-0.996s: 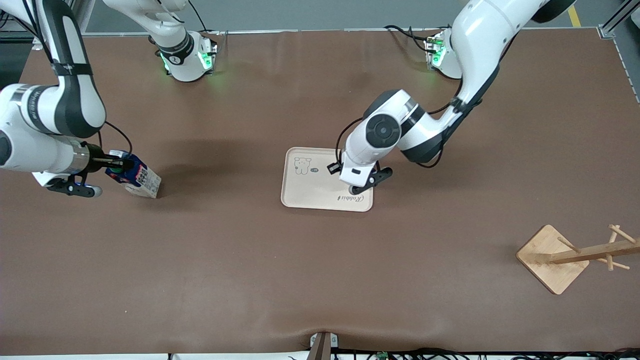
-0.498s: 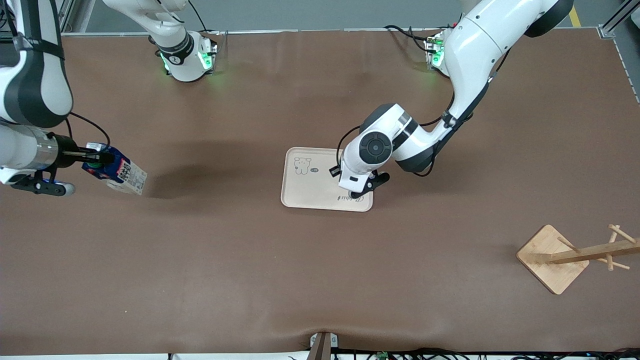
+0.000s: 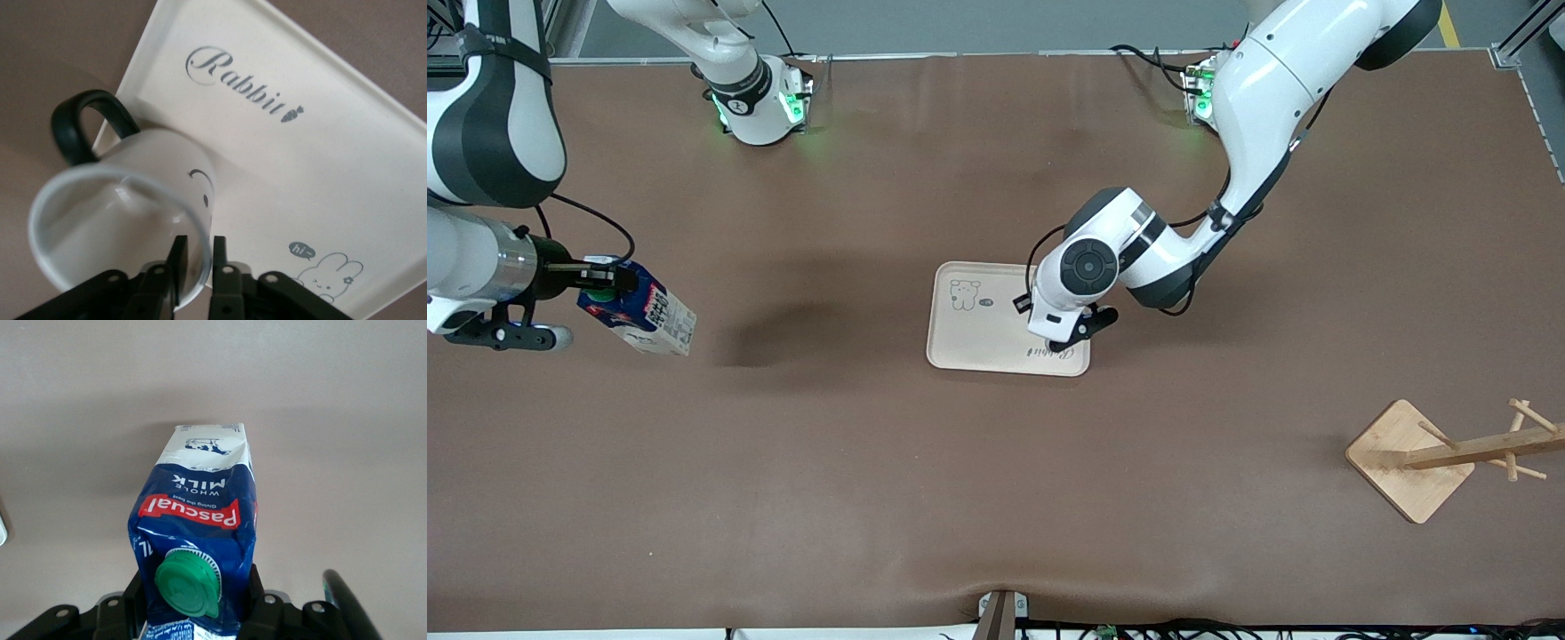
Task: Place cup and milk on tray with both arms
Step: 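Lower the mug onto the tray and open the left gripper, then carry the milk to the tray while the left gripper withdraws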
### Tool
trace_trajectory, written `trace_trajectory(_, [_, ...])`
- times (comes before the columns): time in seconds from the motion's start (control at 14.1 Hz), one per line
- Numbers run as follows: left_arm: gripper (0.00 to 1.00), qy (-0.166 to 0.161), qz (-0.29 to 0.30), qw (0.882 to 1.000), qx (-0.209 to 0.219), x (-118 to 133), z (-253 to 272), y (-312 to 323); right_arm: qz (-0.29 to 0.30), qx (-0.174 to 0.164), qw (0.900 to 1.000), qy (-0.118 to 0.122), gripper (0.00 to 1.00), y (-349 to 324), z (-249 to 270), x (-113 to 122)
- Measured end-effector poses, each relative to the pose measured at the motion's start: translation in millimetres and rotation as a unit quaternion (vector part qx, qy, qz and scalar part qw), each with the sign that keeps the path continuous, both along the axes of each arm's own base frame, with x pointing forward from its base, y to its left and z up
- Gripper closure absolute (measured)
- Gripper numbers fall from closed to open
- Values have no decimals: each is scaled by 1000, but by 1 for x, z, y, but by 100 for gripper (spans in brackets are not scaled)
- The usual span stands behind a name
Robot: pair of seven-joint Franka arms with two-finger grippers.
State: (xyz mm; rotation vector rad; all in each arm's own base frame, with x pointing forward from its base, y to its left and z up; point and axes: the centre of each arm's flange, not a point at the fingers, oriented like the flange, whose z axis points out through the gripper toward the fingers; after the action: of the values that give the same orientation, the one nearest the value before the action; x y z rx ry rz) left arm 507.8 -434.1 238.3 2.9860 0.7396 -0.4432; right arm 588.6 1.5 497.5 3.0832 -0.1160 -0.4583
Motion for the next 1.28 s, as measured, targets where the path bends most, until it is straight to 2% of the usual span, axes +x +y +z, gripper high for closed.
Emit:
trace_trajectory(0.28, [33,-21,-2,1000,2,15,19,2,-1,-13,1000,-5,41,57,9,-1])
trace_trajectory(0.5, [4,-17,-4,1000,19,47,70,18,-7,-25,1000,-1,41,136,-1,-5])
trace_trajectory(0.57, [0,-18,-15,999,23,60,93,31,-12,-20,1000,3,41,164,-7,-8])
trace_trajectory(0.78, [0,-43,-58,997,16,101,160,107,-27,15,999,28,41,234,-27,-16])
trace_trajectory(0.92, [0,-61,-77,995,16,117,198,160,-29,21,999,32,41,267,-39,-15])
trace_trajectory(1.14, [0,-98,-93,991,18,126,250,214,-31,20,999,13,41,320,-52,-20])
trace_trajectory(1.28, [0,-110,-114,987,25,127,279,258,-23,24,999,-3,41,356,-62,-29])
